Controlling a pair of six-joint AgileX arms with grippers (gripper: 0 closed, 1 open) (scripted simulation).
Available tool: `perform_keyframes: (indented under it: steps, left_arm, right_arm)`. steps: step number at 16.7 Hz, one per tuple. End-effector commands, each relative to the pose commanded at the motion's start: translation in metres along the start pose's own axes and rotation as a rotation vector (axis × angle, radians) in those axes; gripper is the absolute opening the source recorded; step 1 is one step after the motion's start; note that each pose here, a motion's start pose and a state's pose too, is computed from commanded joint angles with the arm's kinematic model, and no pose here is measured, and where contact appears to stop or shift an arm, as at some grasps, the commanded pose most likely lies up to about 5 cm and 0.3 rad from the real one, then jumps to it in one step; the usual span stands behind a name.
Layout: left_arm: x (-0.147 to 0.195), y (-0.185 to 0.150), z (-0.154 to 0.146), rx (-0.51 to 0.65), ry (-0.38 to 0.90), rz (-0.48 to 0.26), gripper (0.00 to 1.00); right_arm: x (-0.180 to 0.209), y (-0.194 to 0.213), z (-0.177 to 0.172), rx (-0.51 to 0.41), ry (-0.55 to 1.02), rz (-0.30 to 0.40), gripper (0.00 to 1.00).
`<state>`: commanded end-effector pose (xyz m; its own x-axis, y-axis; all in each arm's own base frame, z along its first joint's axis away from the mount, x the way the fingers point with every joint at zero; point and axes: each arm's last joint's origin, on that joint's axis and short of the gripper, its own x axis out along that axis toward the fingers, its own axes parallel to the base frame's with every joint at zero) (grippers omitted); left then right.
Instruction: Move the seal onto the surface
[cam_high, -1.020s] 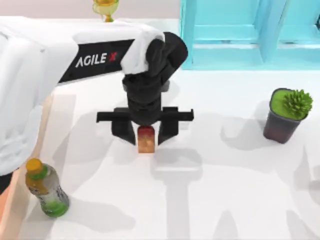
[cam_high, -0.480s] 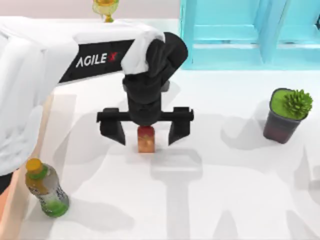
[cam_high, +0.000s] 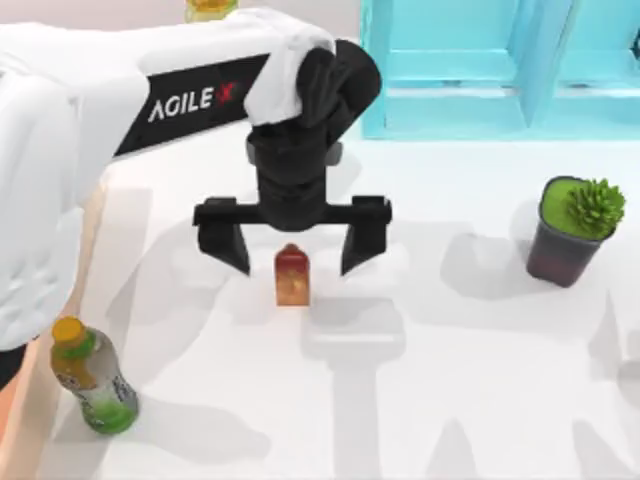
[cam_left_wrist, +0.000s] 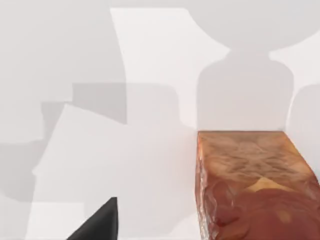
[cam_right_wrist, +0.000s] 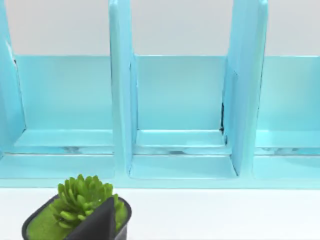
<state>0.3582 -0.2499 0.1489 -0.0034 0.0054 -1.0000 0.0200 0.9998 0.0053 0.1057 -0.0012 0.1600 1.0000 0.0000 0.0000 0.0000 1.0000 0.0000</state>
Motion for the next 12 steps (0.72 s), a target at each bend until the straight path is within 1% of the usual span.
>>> perform_keyframes:
  steps: [4,8,10,12]
  left_arm:
    - [-0.046,-0.003,0.004,0.001,0.0,0.0,1.0]
    - [-0.096,-0.001,0.001,0.0,-0.004,-0.003,1.0]
    - [-0.115,0.002,-0.002,0.0,-0.005,-0.005,1.0]
    - [-0.126,0.004,-0.005,0.0,-0.006,-0.005,1.0]
  right_arm:
    - [0.0,0.0,0.0,0.0,0.0,0.0,1.0]
    - [0.0,0.0,0.0,0.0,0.0,0.0,1.0]
    - [0.0,0.0,0.0,0.0,0.0,0.0,1.0]
    - [0.0,0.0,0.0,0.0,0.0,0.0,1.0]
